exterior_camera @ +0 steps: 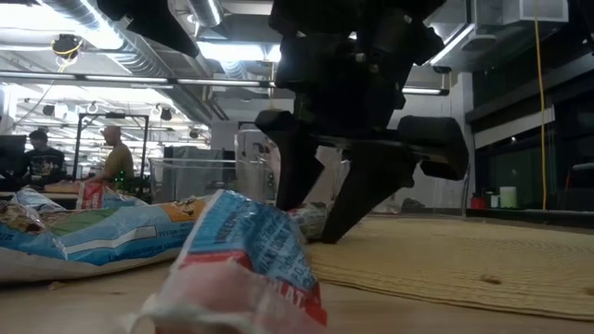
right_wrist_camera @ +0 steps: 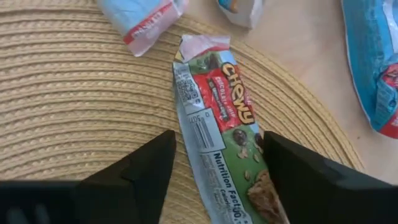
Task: Pick and place Granola Bars by type
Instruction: Put the red green granola bar into the right transparent bin
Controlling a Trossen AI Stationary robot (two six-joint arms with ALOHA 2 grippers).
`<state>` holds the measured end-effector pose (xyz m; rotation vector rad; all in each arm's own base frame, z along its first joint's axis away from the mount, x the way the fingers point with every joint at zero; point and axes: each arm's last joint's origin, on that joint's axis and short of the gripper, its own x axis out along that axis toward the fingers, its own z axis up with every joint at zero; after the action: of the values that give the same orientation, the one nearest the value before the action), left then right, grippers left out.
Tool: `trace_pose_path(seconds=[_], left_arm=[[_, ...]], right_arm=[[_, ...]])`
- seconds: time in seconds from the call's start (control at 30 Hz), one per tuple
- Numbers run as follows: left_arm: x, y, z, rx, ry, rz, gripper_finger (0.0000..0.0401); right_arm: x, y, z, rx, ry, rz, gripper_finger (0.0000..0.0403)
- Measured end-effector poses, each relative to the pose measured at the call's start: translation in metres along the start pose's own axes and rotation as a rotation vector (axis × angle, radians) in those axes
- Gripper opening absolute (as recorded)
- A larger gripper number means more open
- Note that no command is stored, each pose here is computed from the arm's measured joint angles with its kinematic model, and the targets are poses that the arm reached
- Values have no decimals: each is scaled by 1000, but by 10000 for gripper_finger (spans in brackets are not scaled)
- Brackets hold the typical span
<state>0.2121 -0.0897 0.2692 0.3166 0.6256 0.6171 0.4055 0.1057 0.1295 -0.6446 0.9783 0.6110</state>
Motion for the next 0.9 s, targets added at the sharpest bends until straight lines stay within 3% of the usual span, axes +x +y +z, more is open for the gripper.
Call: trace_pose_path(seconds=[0.23,0.43,0.9], left_arm=[[0,0,0,0,0,0,102],[0,0,0,0,0,0,102],[0,0,0,-11,1,-1,102]], right_arm=[[-3,-5,7,-2,6,-15,150],[-11,-11,14,2,31,-38,100],[-14,6,25,-14,68,13,71]])
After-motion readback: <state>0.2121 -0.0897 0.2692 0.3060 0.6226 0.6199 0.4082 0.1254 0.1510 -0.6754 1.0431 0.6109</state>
